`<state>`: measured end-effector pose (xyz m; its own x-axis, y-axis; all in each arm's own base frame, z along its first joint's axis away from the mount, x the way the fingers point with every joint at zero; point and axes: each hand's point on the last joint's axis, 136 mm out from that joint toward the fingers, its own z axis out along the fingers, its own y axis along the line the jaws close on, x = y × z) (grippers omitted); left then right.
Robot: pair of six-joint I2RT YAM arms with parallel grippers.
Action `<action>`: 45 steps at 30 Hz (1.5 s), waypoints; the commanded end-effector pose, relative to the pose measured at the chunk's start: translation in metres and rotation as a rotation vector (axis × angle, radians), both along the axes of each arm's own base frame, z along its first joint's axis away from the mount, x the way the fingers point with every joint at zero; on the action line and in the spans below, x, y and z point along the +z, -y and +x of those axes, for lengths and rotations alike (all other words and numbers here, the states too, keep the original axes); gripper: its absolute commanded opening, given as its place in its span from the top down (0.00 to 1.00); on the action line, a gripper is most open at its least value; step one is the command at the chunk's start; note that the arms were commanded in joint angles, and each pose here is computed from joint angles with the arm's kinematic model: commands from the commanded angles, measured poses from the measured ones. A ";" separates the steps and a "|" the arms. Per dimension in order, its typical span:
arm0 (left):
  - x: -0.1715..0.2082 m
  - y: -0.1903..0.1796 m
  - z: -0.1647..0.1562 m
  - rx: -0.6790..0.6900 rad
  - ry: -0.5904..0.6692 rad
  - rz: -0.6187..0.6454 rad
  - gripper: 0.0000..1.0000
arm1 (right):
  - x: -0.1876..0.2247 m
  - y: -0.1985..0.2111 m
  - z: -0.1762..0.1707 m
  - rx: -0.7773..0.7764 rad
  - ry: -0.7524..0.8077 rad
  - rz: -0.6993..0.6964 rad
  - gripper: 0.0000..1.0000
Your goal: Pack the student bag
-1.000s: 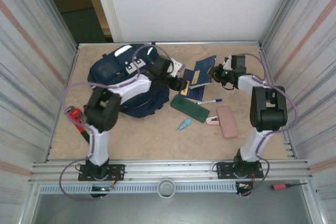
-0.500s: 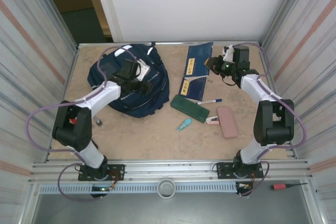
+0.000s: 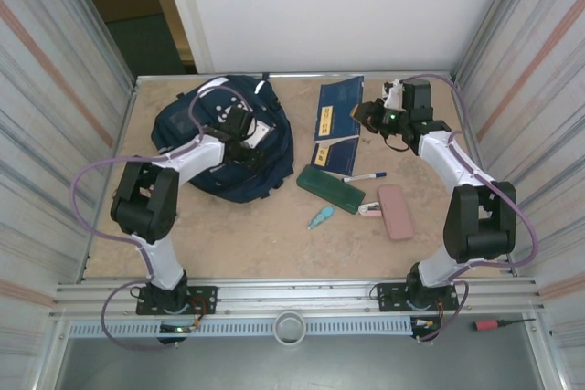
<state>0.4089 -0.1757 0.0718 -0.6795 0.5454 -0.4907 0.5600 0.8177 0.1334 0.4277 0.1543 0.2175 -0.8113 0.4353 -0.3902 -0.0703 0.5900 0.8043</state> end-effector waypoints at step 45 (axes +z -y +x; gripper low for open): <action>0.240 -0.029 0.007 -0.032 0.240 -0.818 1.00 | -0.068 -0.328 0.050 0.083 0.051 0.135 0.86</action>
